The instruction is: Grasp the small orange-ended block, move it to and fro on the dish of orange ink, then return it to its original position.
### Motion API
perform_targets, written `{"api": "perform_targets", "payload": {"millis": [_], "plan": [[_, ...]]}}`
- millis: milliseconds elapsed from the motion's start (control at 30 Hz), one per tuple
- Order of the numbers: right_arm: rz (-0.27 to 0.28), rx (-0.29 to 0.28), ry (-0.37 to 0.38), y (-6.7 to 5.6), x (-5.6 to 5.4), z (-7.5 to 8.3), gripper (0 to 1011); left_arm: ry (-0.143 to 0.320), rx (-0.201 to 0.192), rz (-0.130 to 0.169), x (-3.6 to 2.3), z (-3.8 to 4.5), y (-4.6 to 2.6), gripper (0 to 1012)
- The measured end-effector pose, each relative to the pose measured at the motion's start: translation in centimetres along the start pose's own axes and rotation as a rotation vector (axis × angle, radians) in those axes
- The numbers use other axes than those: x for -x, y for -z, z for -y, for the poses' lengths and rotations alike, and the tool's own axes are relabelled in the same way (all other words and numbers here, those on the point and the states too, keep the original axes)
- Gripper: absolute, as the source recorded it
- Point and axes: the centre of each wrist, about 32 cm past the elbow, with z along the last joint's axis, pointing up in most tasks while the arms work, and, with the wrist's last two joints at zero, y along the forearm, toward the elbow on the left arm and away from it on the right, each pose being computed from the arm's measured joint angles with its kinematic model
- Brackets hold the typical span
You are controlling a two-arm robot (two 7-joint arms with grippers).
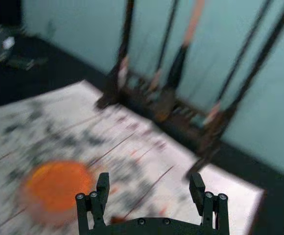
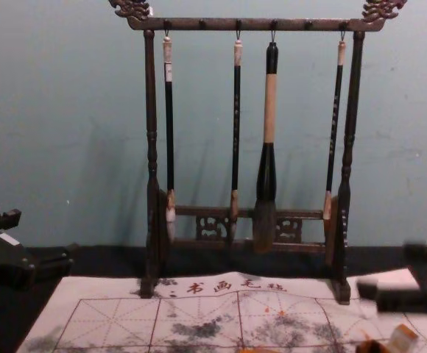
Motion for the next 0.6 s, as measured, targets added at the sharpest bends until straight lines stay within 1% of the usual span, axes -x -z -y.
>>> {"api": "perform_targets", "payload": {"millis": [67,100,167,200,267,300,400,433,500,533,600], "plan": [[0.022,-0.034,0.051,-0.1,0.1,0.1,1002,0.000,0.000,0.000,0.00,0.00,0.00,1001],[0.058,-0.063,0.110,-0.3,0.2,0.2,1002,0.000,0.000,0.000,0.00,0.00,0.00,1001],[0.109,-0.083,0.164,-0.4,0.3,0.3,1002,0.000,0.000,0.000,0.00,0.00,0.00,1001],[0.163,-0.096,0.215,-0.4,0.3,0.4,1002,0.000,0.000,0.000,0.00,0.00,0.00,1001],[0.203,-0.101,0.253,-0.3,0.3,0.5,1002,0.000,0.000,0.000,0.00,0.00,0.00,1002],[0.238,-0.097,0.289,-0.2,0.3,0.6,1002,0.000,0.000,0.000,0.00,0.00,0.00,1001],[0.283,-0.074,0.338,0.4,0.4,0.6,1002,0.000,0.000,0.000,0.00,0.00,0.00,1001],[0.299,-0.054,0.359,0.8,0.5,0.5,1002,0.000,0.000,0.000,0.00,0.00,0.00,1001],[0.306,-0.029,0.376,1.3,0.7,0.4,1002,0.000,0.000,0.000,0.00,0.00,0.00,1001],[0.304,-0.001,0.384,1.9,0.9,0.3,1002,0.000,0.000,0.000,0.00,0.00,0.00,1001],[0.300,0.033,0.386,2.7,1.3,0.0,1002,0.000,0.000,0.000,0.00,0.00,0.00,1001]]}}
